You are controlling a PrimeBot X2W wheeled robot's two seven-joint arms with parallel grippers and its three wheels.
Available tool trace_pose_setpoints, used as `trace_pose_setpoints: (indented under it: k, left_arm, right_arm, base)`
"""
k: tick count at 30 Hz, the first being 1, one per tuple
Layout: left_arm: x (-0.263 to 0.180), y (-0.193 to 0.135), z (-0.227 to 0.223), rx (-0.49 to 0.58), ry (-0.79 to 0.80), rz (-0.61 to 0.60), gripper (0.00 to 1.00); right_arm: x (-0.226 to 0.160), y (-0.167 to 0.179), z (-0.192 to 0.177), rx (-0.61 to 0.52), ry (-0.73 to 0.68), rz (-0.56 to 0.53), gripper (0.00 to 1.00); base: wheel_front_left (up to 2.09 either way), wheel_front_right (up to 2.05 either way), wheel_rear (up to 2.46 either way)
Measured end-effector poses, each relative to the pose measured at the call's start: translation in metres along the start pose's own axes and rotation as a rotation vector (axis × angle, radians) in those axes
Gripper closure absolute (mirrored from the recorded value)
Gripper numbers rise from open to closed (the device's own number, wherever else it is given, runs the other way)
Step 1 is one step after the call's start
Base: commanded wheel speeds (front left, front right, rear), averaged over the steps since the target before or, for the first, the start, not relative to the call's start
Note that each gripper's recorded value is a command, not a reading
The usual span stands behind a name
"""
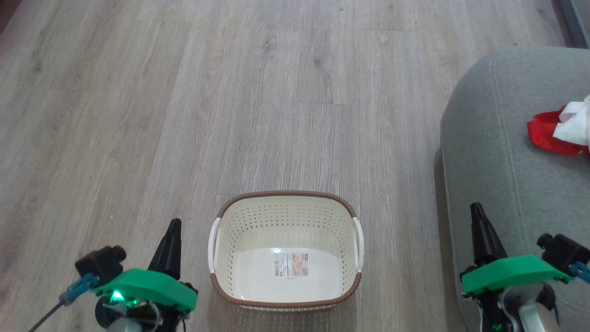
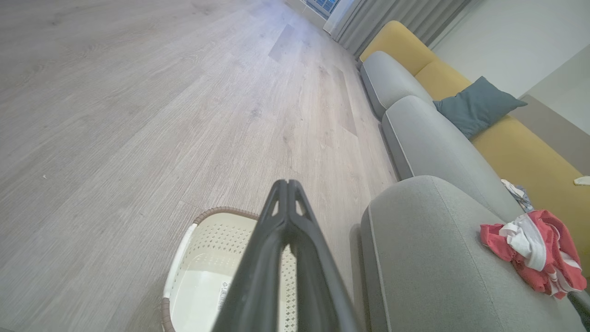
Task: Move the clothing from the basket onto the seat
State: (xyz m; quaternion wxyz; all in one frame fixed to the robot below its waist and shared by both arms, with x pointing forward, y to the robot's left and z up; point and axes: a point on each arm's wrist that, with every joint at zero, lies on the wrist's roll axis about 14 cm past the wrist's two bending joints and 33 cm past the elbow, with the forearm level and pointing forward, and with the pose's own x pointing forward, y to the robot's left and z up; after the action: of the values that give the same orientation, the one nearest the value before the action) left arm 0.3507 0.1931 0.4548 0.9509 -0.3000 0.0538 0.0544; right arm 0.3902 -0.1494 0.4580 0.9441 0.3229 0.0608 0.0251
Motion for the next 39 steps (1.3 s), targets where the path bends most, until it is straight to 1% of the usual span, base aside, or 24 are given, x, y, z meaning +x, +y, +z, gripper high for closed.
trace_pose_setpoints:
  k: [39]
  left_arm:
    - [0.008,-0.002,0.002,-0.404,0.04,0.005,1.0]
  right_arm:
    - [-0.011,-0.021,0.015,0.384,-0.025,-0.077,1.0]
  base:
    - [0.0,0.0,0.0]
